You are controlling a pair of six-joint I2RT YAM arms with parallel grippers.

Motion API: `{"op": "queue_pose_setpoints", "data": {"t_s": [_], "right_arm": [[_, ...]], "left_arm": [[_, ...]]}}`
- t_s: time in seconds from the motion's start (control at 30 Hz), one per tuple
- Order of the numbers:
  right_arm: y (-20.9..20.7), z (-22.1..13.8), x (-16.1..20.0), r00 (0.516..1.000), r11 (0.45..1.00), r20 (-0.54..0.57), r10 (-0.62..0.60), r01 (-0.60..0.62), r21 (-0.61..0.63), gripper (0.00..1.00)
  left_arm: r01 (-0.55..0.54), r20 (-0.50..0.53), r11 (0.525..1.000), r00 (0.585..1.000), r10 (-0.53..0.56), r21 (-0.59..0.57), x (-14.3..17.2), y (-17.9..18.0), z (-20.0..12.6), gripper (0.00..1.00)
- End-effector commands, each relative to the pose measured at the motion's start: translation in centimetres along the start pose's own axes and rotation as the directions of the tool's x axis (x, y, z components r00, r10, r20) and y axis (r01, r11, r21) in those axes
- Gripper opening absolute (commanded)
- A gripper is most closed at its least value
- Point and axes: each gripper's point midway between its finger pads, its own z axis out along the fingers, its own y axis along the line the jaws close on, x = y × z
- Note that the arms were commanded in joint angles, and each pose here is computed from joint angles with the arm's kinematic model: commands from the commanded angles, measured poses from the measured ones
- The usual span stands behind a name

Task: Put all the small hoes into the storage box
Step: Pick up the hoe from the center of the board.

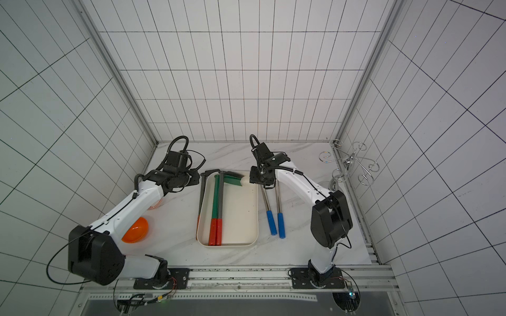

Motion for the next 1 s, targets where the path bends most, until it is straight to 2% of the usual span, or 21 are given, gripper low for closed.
{"op": "queue_pose_setpoints", "data": {"t_s": [0.0, 0.37, 0.7, 0.97], "right_arm": [[-1.5, -0.4, 0.9, 1.000, 1.000, -0.002, 0.000, 0.000, 0.025, 0.49], [-2.4, 0.0, 2.2, 1.000, 1.000, -0.019, 0.005, -0.004, 0.024, 0.49], [-2.6, 0.4, 2.6, 0.999, 1.000, -0.032, 0.007, -0.007, 0.019, 0.50], [-2.5, 0.3, 2.5, 1.000, 1.000, -0.031, 0.005, -0.005, 0.017, 0.49]], "left_arm": [[0.003, -0.001, 0.999, 1.000, -0.003, -0.041, 0.1, 1.8, -0.1, 0.38], [0.045, -0.117, 0.999, 0.992, -0.043, 0.015, 3.9, 2.2, 4.2, 0.48], [0.056, -0.169, 0.998, 0.984, -0.054, 0.006, 5.2, 2.3, 7.6, 0.55], [0.060, -0.193, 0.998, 0.979, -0.061, -0.011, 5.9, 2.5, 9.6, 0.55]]}}
